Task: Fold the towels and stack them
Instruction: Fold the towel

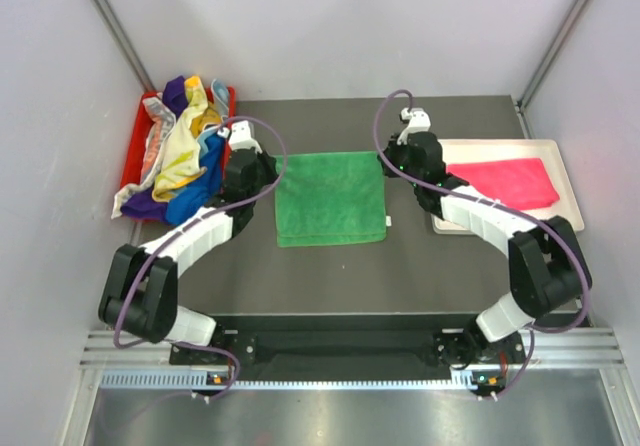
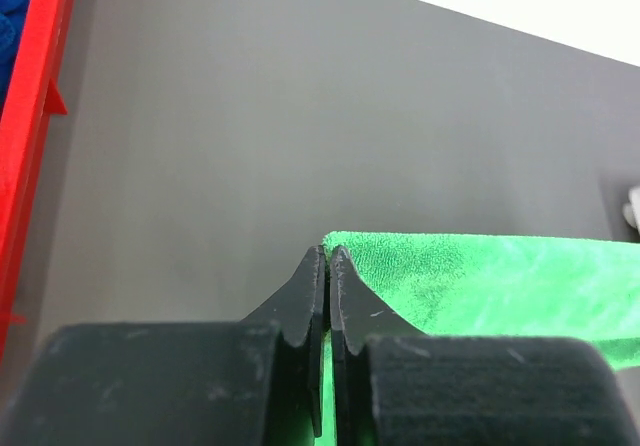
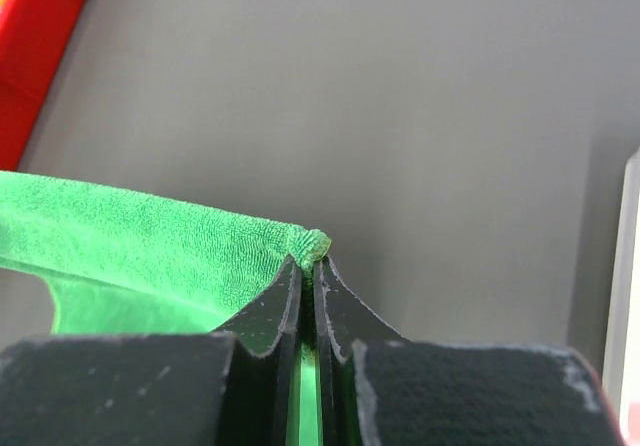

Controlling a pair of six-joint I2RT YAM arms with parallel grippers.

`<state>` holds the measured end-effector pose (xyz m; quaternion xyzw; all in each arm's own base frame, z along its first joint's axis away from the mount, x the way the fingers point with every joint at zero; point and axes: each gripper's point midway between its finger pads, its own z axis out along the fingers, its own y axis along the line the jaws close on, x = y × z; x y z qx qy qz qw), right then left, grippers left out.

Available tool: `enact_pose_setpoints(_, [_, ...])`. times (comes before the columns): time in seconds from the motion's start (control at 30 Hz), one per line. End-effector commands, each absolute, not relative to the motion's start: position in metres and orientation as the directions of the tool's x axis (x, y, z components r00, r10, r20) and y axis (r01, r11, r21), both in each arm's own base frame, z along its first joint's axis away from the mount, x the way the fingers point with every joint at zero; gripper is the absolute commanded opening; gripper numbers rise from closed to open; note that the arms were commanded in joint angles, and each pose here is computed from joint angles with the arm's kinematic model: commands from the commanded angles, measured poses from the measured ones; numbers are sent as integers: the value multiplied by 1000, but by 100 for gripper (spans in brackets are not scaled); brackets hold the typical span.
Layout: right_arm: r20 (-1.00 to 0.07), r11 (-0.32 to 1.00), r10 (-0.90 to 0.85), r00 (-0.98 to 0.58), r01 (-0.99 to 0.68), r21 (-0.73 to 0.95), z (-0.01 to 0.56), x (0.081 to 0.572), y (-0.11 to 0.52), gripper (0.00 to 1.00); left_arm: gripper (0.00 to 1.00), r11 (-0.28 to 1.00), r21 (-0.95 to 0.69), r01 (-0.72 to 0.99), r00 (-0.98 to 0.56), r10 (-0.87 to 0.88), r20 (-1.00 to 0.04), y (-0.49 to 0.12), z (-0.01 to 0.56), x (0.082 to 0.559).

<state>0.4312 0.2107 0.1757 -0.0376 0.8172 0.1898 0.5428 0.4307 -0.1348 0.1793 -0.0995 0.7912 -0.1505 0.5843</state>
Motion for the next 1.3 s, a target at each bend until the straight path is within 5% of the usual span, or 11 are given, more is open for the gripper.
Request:
enact_pose_setpoints(0.0, [-942, 925, 178, -286, -277, 259, 218, 417, 207, 0, 0, 933, -357, 43, -191, -343, -920, -133, 213, 414])
enact_pose_setpoints(0.9, [-964, 876, 226, -137, -404, 263, 310, 256, 187, 0, 0, 857, -402, 321, -91, -395, -914, -127, 314, 245])
enact_pose_setpoints(1.27, [-964, 917, 111, -244, -349, 194, 268, 305, 211, 0, 0, 918, -387, 88, -161, -371, -915, -126, 273, 306])
